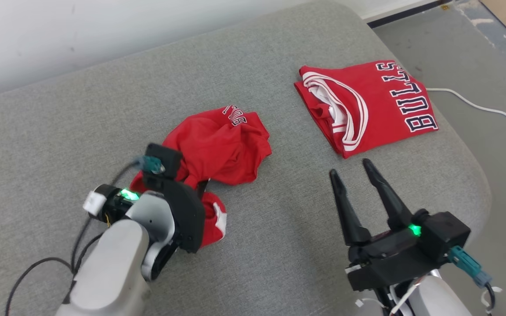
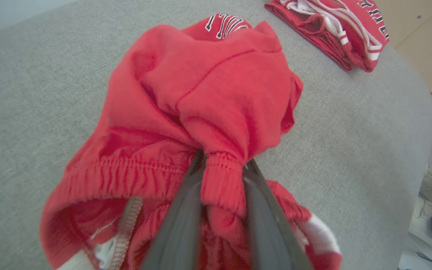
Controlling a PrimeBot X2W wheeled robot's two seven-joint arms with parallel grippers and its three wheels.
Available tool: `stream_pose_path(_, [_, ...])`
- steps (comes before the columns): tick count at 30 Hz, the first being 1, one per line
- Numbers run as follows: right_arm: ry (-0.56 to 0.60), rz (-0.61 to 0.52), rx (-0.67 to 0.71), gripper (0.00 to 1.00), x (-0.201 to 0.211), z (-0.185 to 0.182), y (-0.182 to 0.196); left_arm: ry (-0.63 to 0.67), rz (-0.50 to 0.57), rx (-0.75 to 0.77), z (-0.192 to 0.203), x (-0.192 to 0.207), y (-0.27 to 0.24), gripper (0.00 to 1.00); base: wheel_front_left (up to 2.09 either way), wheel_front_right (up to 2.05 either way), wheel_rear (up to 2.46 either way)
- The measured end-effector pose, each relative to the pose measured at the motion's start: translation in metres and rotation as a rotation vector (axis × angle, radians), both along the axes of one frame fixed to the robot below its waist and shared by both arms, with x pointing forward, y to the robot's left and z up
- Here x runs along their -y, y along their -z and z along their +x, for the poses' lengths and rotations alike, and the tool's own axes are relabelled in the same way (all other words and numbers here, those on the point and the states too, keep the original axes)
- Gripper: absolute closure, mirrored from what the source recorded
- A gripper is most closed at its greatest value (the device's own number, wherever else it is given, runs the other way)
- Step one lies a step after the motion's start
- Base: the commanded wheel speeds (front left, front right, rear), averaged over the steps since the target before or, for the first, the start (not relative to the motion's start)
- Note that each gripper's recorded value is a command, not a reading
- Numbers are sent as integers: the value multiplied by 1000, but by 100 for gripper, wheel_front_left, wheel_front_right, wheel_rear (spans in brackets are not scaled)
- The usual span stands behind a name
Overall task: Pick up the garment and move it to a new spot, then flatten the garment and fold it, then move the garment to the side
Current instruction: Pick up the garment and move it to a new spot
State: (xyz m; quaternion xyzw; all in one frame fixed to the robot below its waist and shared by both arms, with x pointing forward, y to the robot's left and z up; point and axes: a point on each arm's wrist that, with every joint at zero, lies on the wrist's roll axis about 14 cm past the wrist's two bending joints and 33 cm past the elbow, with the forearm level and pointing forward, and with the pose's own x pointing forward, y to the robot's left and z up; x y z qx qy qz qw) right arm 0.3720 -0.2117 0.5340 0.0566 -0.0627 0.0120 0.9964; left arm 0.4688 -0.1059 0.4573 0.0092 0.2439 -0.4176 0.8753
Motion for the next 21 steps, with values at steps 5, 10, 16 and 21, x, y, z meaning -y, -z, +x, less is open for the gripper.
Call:
stream_pose_path(5, [44,-3,-19,0,14,-1,7,-70,-57,100,8,-7,3,0,0,0,0])
stream_pose_path(10, [71,-13,-9,0,25,-2,5,-182,-224,184,10,-27,-23,0,0,0,0])
stream_pose_path(16, [91,-21,15,0,35,-3,-3,-405,-381,374,6,-91,-62,0,0,0,0])
stream_pose_path(21, [81,-22,16,0,32,-3,-3,-573,-380,445,-12,-151,-68,0,0,0,0])
